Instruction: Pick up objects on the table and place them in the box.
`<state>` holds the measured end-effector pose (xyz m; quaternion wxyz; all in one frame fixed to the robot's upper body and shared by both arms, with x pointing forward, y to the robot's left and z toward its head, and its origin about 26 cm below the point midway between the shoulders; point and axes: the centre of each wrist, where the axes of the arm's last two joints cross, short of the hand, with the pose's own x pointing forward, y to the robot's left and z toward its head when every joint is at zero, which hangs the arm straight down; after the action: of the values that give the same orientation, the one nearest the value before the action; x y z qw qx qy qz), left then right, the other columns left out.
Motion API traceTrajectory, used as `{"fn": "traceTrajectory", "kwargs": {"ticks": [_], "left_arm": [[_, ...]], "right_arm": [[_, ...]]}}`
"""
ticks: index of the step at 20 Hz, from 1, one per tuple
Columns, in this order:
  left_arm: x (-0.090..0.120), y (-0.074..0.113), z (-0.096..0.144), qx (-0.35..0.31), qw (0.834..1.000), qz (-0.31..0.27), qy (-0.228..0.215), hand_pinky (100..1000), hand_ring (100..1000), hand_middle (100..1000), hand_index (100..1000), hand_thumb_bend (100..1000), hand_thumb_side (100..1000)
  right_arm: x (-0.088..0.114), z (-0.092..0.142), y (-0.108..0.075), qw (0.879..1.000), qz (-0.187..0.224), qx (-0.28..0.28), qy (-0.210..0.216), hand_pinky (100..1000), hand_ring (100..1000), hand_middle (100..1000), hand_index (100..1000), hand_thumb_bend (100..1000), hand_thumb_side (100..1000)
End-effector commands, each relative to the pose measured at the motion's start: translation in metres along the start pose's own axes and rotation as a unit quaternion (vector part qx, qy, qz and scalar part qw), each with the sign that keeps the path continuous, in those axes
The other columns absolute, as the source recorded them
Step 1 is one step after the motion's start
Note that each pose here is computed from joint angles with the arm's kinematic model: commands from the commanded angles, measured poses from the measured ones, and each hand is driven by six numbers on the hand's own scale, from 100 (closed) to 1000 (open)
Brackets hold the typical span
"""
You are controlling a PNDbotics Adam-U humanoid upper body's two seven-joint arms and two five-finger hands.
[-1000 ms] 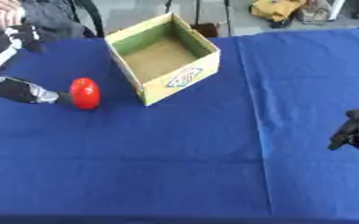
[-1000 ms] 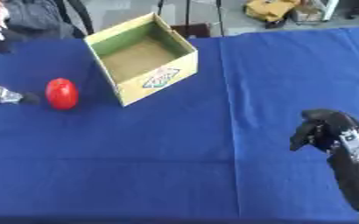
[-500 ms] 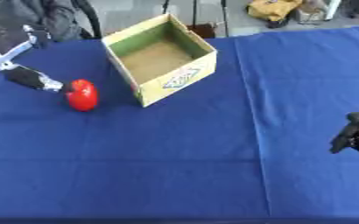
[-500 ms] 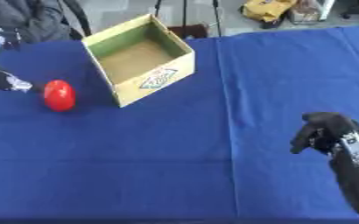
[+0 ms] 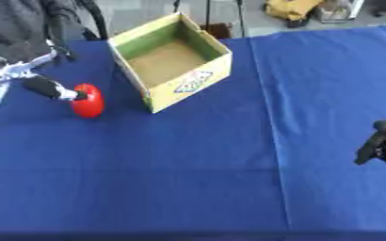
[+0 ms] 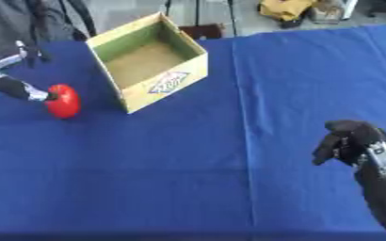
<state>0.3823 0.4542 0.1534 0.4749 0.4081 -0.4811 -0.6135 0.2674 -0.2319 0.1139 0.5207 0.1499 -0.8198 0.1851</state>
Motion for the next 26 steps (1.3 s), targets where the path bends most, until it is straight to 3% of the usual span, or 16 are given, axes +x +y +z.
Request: {"fn": "traceTrajectory", "kwargs": {"ticks": [1, 7, 26], "left_arm": [[-0.003, 0.011, -0.001, -0.001, 1.000, -0.011, 0.005, 578, 609, 693, 822, 694, 595], [0.003, 0.004, -0.008, -0.001, 1.000, -0.004, 0.009, 570, 607, 689, 819, 663, 589], [0.009, -0.021, -0.014, -0.057, 0.998, -0.003, 0.008, 524, 621, 701, 825, 696, 708]], "right_arm": [[0.007, -0.002, -0.001, 1.000, 0.009, 0.008, -0.010, 487, 530, 511, 713, 100, 766], [0.007, -0.002, -0.001, 1.000, 0.008, 0.009, -0.011, 487, 530, 511, 713, 100, 768], [0.007, -0.002, 0.000, 1.000, 0.007, 0.009, -0.010, 487, 531, 511, 713, 100, 775]]}}
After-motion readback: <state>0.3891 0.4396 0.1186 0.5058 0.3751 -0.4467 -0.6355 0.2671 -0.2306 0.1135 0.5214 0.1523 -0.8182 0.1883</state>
